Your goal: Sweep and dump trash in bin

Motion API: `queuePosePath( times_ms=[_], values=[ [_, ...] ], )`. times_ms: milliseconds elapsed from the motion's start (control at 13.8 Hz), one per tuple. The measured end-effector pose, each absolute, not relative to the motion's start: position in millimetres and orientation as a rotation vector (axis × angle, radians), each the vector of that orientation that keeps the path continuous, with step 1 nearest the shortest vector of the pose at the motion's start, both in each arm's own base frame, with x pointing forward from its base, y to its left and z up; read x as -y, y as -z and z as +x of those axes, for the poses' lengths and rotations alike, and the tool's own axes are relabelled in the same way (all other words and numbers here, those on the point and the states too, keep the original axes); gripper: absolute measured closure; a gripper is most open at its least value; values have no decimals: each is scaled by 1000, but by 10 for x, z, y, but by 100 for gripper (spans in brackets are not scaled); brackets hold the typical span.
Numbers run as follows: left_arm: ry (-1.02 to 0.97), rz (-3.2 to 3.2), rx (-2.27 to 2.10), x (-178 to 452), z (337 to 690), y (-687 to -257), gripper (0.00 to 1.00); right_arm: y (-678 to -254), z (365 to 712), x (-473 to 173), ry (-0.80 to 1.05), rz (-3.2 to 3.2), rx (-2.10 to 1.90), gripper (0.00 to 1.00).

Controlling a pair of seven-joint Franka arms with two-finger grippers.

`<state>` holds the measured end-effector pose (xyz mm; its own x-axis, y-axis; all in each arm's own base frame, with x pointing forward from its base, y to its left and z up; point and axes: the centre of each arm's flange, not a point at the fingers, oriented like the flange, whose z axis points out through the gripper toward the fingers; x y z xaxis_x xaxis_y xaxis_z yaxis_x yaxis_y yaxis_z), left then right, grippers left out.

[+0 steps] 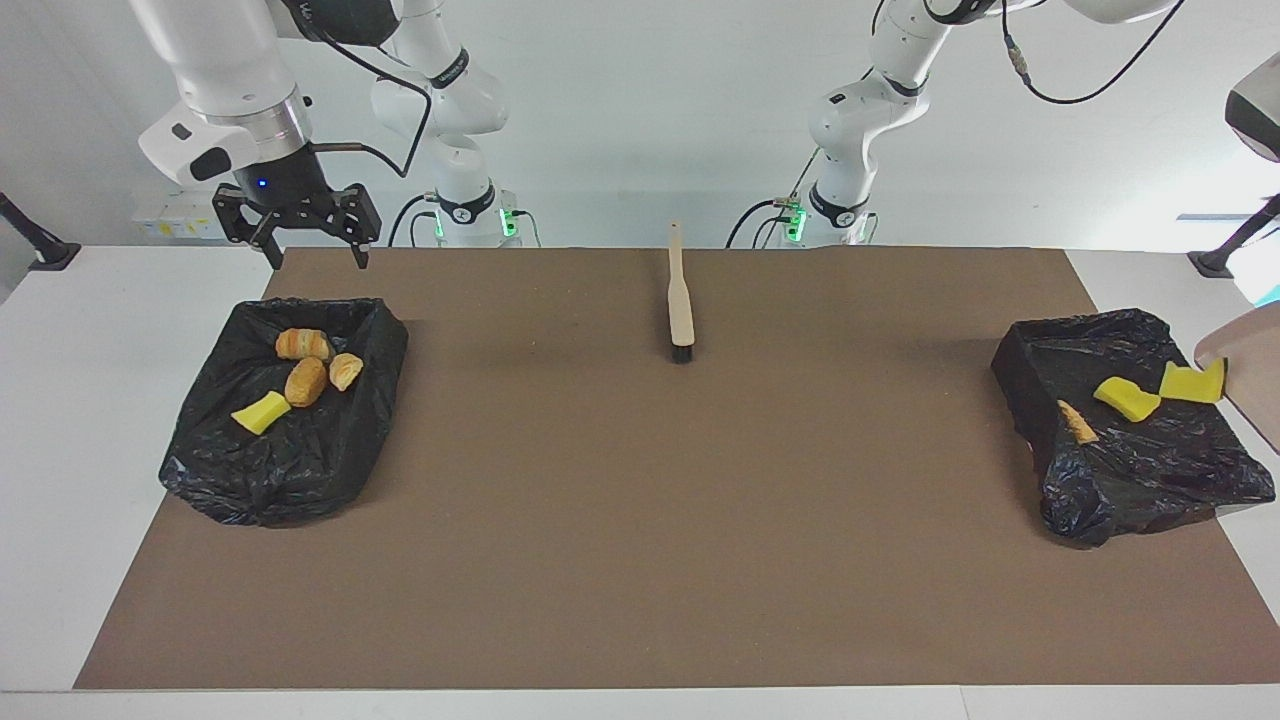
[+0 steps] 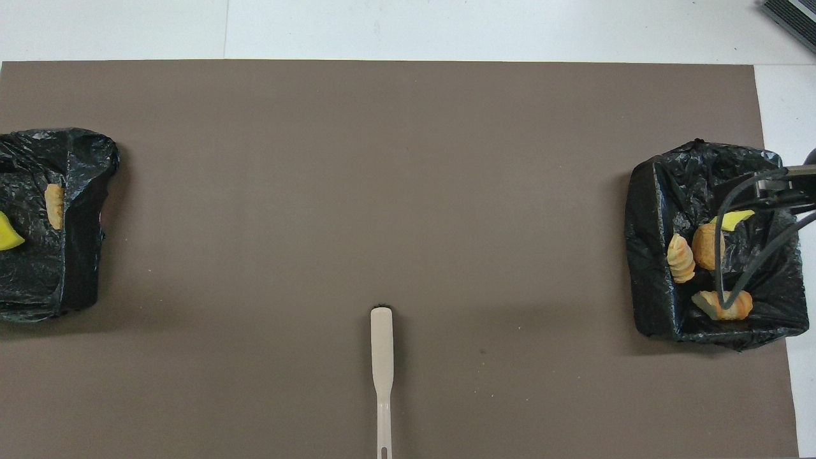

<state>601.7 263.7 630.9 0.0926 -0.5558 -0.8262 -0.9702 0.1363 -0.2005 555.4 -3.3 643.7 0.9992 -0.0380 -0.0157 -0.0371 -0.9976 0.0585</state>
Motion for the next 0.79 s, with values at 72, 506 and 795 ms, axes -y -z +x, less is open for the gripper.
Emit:
queuePosePath(
  times_ms=[72, 506, 795],
  values=[
    [-624, -1529, -1570, -2654, 6002, -6304, 68, -6426, 5533, 28, 31, 3082, 77, 0],
    [-558, -1700, -1604, -2539, 5988, -6141, 68, -6338, 5326, 14, 72, 3076, 95, 0],
    [-477, -1926, -1696, -2171, 5985, -5950, 68, -6336, 5313, 64, 78, 3075, 109, 0]
  ],
)
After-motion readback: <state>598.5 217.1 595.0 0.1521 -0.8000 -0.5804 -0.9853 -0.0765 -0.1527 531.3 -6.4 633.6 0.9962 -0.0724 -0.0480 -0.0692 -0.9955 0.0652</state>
